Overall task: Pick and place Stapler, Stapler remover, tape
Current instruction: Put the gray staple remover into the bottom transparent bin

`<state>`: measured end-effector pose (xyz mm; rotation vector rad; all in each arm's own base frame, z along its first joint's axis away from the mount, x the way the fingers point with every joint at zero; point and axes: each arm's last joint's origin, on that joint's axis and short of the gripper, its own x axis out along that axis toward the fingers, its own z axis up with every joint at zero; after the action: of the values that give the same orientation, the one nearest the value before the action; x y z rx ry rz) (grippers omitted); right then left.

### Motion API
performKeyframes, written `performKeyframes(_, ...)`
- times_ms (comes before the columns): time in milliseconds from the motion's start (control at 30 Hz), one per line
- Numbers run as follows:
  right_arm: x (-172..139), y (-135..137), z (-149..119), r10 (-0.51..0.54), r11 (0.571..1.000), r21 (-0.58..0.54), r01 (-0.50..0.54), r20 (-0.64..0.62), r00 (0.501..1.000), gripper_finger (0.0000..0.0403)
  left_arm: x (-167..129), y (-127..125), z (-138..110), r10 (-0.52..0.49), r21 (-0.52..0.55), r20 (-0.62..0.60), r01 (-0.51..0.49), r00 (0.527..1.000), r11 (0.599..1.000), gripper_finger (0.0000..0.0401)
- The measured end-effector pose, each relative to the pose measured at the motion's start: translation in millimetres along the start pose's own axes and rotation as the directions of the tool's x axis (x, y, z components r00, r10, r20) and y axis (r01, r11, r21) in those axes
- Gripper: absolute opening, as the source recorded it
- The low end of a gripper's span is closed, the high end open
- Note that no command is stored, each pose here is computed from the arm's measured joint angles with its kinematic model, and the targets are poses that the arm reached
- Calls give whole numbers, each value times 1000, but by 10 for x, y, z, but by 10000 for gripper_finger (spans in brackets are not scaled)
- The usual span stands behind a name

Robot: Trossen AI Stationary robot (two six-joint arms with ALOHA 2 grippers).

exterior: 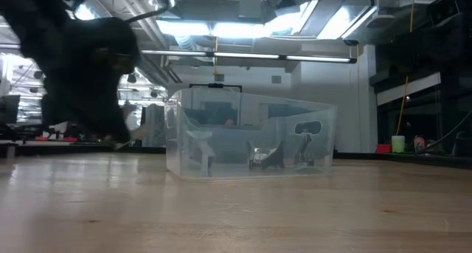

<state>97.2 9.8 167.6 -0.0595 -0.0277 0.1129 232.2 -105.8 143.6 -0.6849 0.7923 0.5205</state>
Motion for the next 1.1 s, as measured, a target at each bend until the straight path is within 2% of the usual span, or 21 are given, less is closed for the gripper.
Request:
performKeyframes(100,0,0,0,0,1000,0,0,0,1000,188,37,4,90,-15,31,-1,15,1000,999,50)
performKeyframes(300,0,0,0,0,1000,0,0,0,1000,188,87,38,181,-53,71,-112,61,992,996,52)
performKeyframes(433,0,0,0,0,1000,0,0,0,1000,187,96,-17,211,-179,97,-237,206,955,974,47)
performKeyframes(567,0,0,1,0,1000,0,0,1,1000,187,80,-120,253,-339,110,-304,386,890,916,49)
performKeyframes(767,0,0,2,0,1000,0,0,1,1000,187,37,-283,419,-538,219,-198,572,819,790,51)
performKeyframes(967,0,0,2,0,1000,0,0,1,1000,187,-6,-361,619,-662,343,-73,642,746,685,51)
performKeyframes(1033,0,0,2,0,1000,0,0,1,1000,187,-10,-361,679,-671,387,-23,626,741,677,51)
performKeyframes(1100,0,0,2,0,1000,0,0,1,1000,187,7,-337,734,-644,411,42,574,764,708,51)
